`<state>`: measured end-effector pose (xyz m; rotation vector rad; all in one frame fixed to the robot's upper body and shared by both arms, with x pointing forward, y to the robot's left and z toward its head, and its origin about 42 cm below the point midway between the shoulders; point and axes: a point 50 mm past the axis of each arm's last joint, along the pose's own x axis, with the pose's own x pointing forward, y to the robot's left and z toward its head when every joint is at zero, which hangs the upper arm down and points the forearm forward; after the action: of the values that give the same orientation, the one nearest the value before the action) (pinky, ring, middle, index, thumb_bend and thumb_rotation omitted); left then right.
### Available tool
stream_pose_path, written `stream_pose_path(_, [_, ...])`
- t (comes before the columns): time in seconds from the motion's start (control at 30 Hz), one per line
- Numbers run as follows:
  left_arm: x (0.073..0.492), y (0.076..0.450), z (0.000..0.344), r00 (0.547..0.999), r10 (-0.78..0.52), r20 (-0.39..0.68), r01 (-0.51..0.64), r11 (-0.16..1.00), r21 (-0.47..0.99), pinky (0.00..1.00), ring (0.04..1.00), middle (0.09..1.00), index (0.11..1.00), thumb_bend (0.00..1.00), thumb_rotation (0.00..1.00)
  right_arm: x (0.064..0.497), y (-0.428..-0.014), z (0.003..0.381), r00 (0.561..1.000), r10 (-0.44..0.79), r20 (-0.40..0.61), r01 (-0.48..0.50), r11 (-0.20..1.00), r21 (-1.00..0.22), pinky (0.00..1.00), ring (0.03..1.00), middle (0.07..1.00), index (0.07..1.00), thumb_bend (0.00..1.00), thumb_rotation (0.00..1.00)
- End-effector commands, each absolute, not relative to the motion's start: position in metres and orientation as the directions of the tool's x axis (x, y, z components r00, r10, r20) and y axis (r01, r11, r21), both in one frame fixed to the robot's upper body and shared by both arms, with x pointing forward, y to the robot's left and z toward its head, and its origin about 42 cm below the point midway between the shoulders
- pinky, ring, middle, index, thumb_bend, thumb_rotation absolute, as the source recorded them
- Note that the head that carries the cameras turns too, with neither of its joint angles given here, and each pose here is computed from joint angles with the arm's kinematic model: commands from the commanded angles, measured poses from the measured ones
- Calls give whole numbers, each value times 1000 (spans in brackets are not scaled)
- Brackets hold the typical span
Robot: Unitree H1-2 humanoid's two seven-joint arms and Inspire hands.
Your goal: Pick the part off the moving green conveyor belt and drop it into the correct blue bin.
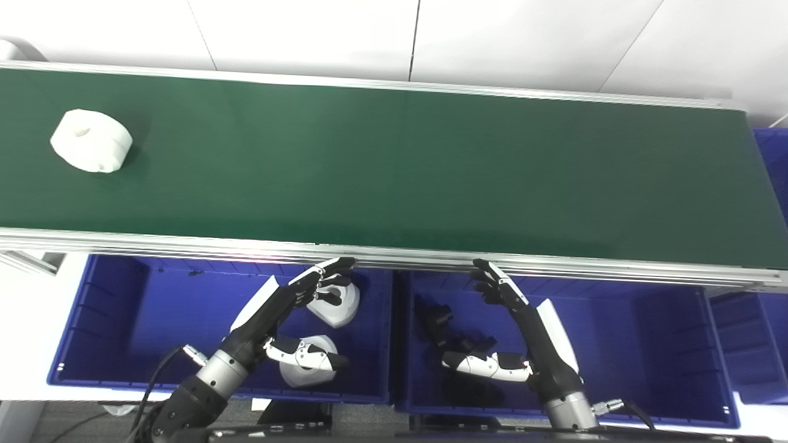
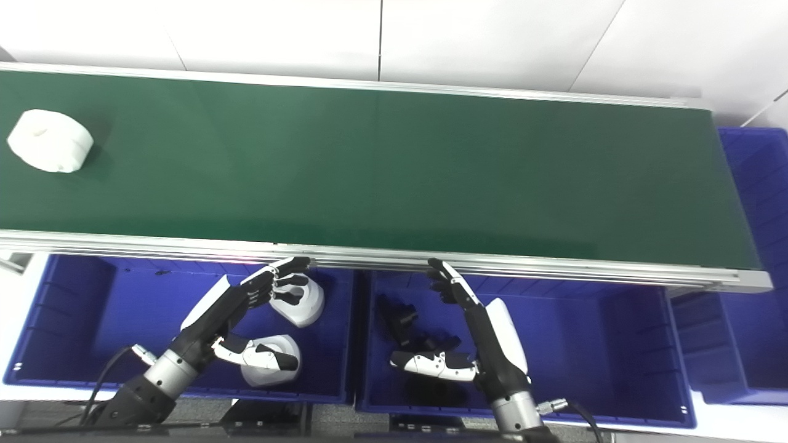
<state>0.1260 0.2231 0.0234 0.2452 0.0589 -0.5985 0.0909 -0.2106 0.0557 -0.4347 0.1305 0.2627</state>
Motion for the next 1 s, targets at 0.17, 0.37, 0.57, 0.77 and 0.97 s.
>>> stream_pose_path(0.17, [129,227,34,826,-559,-67,557,794,241,687,826,888,888,887,297,94,-208,67,962,249,-109,-272,876,-398,790,821,852,909,831,347])
stream_pose_path(0.37, [125,223,30,824,-562,-75,564,797,216,698,831,890,882,887,278,89,-214,62,961,255,-109,-277,875,-397,773,824,850,911,822,350])
stream_pose_path(0.57, [123,213,24,819,-568,-83,572,794,208,672,815,882,865,893,272,82,-226,54,961,246,-129,-278,878,-389,799,845,867,922,814,367])
stream_pose_path(0.77, [124,210,21,819,-567,-90,572,792,212,650,799,872,844,903,219,80,-229,49,959,248,-138,-283,878,-386,806,845,865,922,810,340])
stream_pose_path(0.97, [126,211,17,819,-565,-102,572,789,222,638,790,863,835,911,205,81,-228,45,958,253,-135,-286,873,-395,777,834,861,920,812,343])
